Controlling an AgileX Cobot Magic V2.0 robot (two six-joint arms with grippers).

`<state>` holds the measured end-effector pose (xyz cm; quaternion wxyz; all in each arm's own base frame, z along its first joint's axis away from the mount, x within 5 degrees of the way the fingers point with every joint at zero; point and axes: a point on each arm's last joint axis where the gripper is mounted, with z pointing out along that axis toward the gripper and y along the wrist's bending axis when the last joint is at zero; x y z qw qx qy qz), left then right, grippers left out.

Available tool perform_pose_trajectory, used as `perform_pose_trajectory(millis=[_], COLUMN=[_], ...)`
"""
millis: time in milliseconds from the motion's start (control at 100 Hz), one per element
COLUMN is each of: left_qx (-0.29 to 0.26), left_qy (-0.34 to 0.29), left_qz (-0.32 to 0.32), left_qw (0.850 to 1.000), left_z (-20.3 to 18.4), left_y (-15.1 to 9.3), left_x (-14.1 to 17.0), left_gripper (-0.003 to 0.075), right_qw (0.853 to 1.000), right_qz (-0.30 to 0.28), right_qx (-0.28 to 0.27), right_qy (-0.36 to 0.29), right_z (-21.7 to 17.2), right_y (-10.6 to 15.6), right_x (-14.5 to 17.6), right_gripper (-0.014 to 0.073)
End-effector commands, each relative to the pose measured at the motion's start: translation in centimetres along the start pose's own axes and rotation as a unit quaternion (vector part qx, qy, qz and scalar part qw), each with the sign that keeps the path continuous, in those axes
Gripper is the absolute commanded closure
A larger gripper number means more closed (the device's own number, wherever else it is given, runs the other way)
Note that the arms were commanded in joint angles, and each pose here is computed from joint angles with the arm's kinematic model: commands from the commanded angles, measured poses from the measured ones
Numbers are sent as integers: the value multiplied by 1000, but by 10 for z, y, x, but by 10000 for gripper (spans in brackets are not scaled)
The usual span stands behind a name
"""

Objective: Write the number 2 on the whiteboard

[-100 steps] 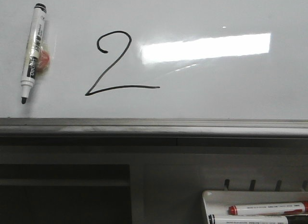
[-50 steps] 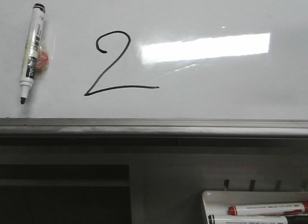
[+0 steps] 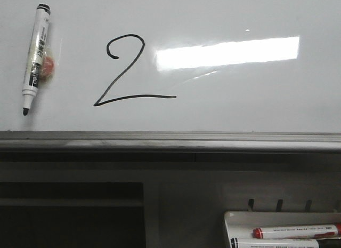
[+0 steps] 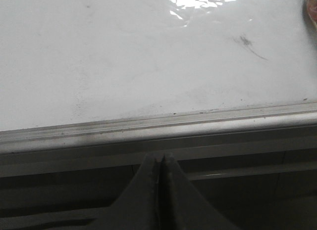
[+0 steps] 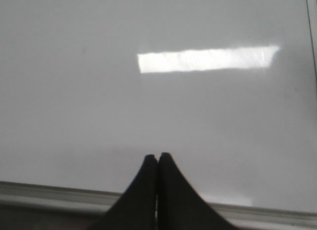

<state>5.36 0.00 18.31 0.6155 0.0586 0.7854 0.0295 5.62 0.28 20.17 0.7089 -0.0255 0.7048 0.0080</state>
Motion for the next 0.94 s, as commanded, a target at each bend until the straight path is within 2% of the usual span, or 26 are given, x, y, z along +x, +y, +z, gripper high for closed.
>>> perform_pose_trajectory(millis=[0, 250, 930], left_qx=[-2, -2, -2], left_qy=[-37, -37, -37], left_qz=[0, 0, 0], left_qw=[999, 999, 999], left_z=[-1, -1, -1], left_y=[0, 0, 0], left_x=[-3, -3, -3], left_gripper=[741, 741, 741], right_qw=[1000, 994, 994], right_qz=[5, 13, 15], right_qx=[12, 8, 8], right_qy=[1, 111, 111], right_z=[0, -3, -3], right_y=[-1, 0, 0], right_x=[7, 27, 27], right_gripper=[666, 666, 666])
